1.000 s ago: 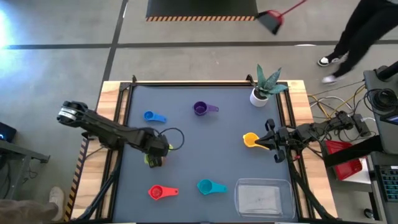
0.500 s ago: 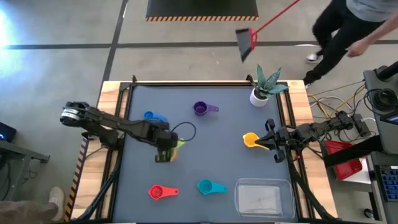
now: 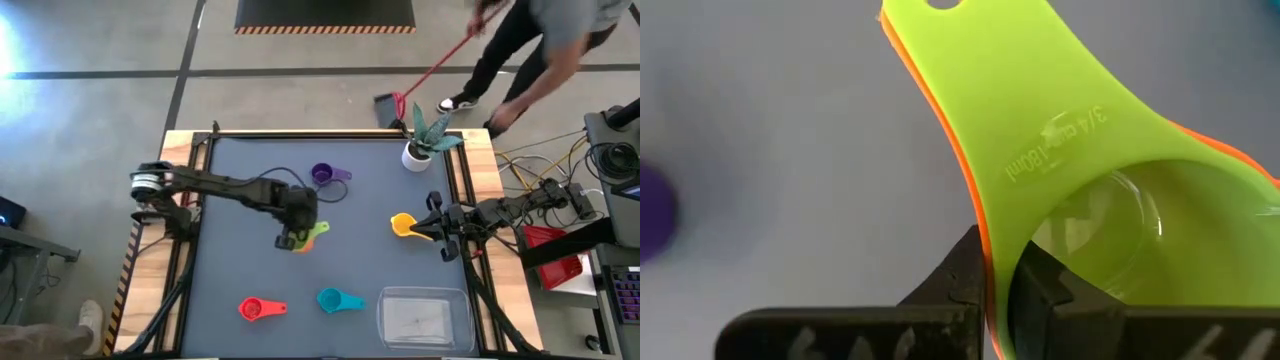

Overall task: Nest measuring cups in basket
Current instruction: Move the stacked measuring cups to the center of the table

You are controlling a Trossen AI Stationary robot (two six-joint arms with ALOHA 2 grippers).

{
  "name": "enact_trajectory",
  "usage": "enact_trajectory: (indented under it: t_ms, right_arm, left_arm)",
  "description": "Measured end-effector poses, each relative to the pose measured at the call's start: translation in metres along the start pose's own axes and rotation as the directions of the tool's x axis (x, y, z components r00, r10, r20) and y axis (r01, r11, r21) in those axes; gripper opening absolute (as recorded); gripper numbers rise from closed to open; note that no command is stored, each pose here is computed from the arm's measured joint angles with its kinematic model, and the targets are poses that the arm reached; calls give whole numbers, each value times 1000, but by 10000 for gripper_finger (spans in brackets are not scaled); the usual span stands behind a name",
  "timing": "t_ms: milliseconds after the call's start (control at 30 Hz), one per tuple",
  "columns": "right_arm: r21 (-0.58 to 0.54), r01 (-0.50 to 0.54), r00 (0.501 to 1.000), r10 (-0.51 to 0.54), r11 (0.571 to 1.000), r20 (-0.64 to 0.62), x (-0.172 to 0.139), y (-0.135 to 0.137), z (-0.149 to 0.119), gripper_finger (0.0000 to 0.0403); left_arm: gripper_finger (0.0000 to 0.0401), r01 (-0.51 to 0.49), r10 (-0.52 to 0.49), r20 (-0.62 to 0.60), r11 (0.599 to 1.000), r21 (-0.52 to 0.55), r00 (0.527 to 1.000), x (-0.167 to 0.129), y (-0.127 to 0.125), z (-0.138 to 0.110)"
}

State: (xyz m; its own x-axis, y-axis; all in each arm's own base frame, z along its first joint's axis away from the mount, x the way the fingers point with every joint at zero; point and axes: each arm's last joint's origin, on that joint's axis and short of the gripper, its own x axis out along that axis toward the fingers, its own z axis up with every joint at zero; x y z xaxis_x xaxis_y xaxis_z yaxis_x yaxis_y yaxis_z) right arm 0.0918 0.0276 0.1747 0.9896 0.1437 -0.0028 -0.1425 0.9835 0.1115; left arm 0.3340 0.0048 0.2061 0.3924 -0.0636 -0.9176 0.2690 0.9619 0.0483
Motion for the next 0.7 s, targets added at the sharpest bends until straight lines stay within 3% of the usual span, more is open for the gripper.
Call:
enact_trajectory:
  t_ms: [133, 300, 700]
  right_arm:
    - [0, 0, 1000, 0, 1000, 0, 0, 0, 0, 9]
    - [0, 0, 1000, 0, 1000, 0, 0, 0, 0, 9]
    - [0, 0, 1000, 0, 1000, 0, 0, 0, 0, 9]
  left_arm:
    - [1, 82, -82, -12, 996, 33, 997, 19, 4, 10]
    - [1, 92, -90, -52, 995, 37, 995, 36, 9, 6]
    - [15, 132, -132, -35, 991, 2, 991, 39, 14, 1]
